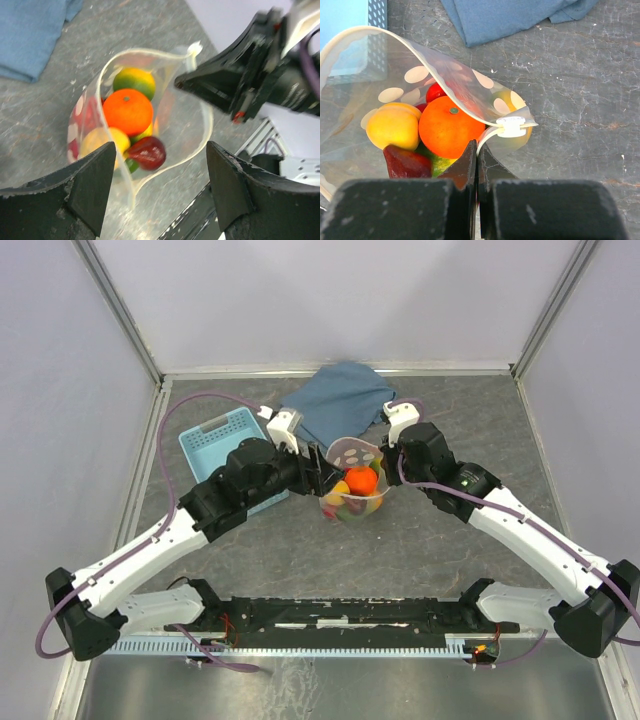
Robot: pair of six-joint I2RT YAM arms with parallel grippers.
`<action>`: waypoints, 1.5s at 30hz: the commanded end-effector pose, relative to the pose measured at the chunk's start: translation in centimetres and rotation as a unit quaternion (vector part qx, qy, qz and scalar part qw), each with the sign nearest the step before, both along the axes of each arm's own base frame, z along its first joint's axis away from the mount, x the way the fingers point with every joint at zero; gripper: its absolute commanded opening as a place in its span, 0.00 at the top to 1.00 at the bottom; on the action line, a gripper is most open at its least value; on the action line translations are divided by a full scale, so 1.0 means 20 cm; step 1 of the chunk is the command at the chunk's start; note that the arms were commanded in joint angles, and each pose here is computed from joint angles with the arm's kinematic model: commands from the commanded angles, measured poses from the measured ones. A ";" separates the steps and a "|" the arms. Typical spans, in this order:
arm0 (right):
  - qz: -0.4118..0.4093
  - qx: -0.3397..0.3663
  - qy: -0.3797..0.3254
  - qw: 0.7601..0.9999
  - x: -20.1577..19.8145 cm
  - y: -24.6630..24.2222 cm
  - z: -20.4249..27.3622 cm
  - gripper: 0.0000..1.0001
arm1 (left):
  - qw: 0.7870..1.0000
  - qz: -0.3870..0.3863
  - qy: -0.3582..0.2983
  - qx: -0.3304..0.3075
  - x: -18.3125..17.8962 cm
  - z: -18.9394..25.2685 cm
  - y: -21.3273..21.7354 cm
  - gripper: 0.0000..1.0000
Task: Place the food in the zip-top bag and seal the zipper
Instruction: Place the fake fruit in the zipper food storage bag, then zip the zipper food storage bag at the center of the board.
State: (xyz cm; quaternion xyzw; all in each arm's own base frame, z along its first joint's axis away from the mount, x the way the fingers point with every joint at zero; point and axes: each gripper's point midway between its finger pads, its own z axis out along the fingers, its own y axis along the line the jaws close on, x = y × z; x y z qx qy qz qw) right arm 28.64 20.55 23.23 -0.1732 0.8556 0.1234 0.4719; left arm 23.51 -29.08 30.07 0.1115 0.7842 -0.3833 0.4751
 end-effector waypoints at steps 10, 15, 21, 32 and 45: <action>-0.019 0.032 -0.025 0.999 0.00 -0.02 0.17 0.98 | 0.996 -0.048 -0.051 0.058 -0.07 -0.26 0.05 0.26; -0.020 0.036 -0.022 0.999 -0.01 -0.02 0.17 0.98 | 0.992 -0.078 -0.083 0.056 -0.08 -0.30 0.01 0.27; -0.023 0.030 -0.016 0.999 -0.01 -0.02 0.16 0.98 | 0.987 -0.108 -0.094 0.078 -0.07 -0.34 -0.04 0.32; -0.012 0.018 -0.019 1.000 -0.01 -0.03 0.16 0.96 | 0.978 -0.122 -0.132 0.102 -0.07 -0.28 -0.02 0.90; 0.073 0.044 -0.057 0.995 -0.05 -0.06 0.30 0.61 | 0.954 -0.138 -0.161 0.212 -0.12 -0.20 0.17 0.97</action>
